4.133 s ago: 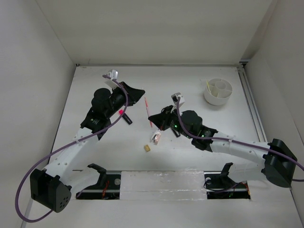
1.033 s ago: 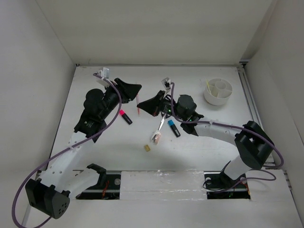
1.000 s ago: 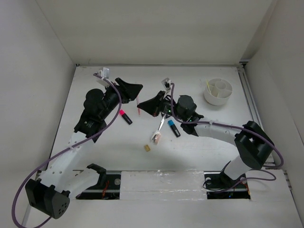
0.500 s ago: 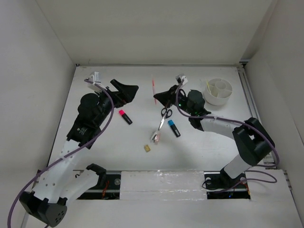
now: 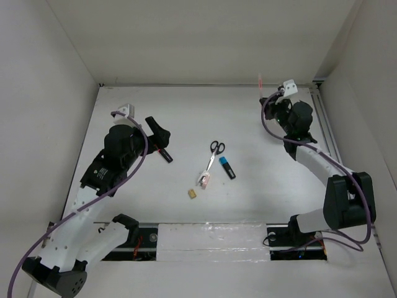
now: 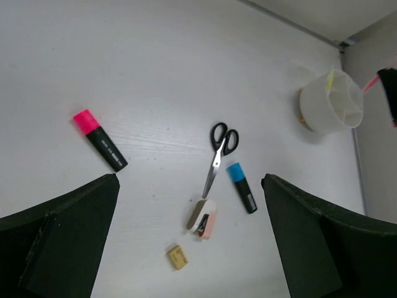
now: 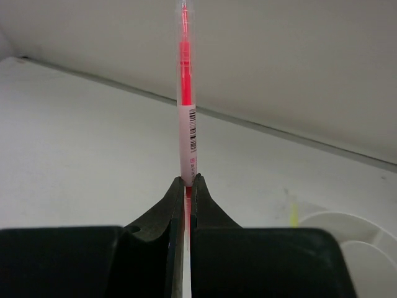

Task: Sort the stationery into containers
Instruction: Place the pen in the storage box.

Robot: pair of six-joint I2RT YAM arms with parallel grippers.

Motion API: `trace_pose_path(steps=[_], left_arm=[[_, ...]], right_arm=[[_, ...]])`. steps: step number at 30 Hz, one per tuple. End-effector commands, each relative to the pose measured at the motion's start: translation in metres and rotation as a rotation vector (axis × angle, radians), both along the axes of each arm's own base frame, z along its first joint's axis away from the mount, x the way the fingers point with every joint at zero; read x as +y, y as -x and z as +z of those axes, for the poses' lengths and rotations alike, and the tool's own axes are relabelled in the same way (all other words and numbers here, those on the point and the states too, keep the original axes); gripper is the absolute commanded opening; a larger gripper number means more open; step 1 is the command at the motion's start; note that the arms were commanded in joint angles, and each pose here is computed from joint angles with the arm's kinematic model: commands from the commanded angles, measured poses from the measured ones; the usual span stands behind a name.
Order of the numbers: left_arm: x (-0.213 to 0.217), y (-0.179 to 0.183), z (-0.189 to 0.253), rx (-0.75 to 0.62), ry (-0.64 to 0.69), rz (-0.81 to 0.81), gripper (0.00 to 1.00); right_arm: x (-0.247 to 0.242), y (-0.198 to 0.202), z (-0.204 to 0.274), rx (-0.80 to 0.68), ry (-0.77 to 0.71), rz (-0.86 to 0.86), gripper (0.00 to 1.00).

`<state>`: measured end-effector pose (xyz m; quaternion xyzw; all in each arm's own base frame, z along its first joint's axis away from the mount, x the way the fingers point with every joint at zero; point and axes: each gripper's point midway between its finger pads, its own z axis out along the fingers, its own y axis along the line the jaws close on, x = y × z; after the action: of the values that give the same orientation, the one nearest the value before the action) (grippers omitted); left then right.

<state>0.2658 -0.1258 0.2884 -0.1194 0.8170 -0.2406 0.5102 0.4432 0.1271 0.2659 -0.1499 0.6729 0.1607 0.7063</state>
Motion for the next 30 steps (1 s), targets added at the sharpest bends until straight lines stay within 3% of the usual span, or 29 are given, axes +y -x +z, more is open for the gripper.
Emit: trace_pose_path(steps=[1, 6, 12, 19, 30], left_arm=[[0.010, 0.012, -0.024, 0.018, -0.091, -0.020, 1.00], [0.007, 0.019, -0.014, -0.020, -0.081, -0.065, 1.00], [0.001, 0.021, -0.016, -0.022, -0.085, -0.105, 1.00], [-0.003, 0.025, -0.010, -0.044, -0.063, -0.134, 1.00], [-0.004, 0.031, -0.004, -0.074, -0.054, -0.154, 1.00]], right_arm=[[-0.034, -0.017, -0.005, 0.038, 0.094, -0.080, 0.00], [-0.080, -0.034, -0.009, 0.076, 0.117, -0.174, 0.00], [-0.100, -0.034, -0.010, 0.090, 0.126, -0.230, 0.00], [-0.104, -0.038, -0.047, 0.171, 0.148, -0.244, 0.00], [-0.124, -0.043, -0.065, 0.222, 0.125, -0.303, 0.00]])
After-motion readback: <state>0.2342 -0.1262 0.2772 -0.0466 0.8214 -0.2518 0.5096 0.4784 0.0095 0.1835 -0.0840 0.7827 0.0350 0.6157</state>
